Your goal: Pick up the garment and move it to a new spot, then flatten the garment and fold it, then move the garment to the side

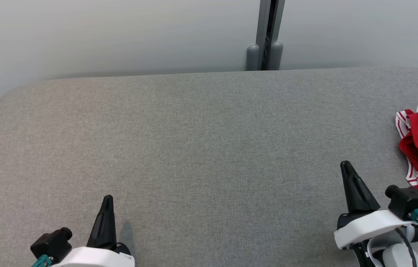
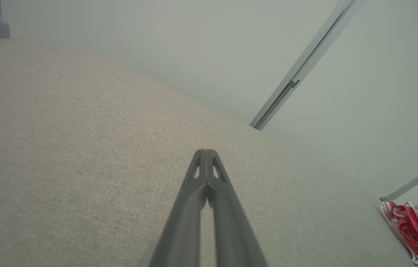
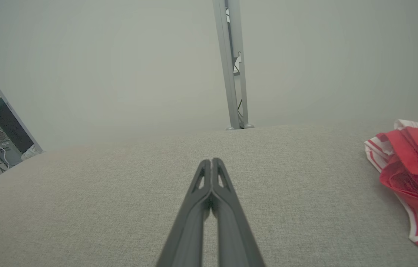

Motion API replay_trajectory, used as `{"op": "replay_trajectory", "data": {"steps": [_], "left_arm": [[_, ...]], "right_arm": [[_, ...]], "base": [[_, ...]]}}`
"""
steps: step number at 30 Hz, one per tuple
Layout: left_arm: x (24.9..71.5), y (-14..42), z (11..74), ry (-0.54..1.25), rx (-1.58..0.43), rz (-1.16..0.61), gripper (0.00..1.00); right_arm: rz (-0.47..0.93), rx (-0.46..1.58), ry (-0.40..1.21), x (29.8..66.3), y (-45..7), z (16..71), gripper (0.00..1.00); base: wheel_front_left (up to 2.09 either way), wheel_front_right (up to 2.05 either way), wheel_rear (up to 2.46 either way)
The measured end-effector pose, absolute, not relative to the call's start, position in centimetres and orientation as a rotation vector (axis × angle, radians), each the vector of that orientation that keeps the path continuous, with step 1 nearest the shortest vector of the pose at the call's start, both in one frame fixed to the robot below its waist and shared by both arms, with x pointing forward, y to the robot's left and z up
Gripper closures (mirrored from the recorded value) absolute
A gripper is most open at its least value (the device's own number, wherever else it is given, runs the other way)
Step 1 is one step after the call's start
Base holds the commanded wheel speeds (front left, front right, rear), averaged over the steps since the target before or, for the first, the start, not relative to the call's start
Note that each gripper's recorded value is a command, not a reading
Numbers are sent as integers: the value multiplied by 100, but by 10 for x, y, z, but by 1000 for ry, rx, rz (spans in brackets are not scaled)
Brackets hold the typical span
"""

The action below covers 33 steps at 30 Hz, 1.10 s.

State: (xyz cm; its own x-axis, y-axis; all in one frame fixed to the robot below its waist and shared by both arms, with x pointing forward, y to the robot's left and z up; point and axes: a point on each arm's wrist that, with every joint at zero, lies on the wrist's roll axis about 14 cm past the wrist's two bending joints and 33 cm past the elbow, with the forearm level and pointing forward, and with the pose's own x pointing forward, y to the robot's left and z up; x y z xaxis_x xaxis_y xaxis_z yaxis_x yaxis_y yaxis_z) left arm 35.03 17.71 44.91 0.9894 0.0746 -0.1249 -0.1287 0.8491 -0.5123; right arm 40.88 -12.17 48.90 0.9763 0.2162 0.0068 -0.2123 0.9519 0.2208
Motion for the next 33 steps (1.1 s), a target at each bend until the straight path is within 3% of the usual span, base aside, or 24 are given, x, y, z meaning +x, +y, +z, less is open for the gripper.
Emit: {"op": "replay_trajectory", "data": {"steps": [33], "left_arm": [[383,166,461,116,-947,88,100]], "right_arm": [[-11,729,93,413,-184,483,100]], "base": [[0,0,0]]}}
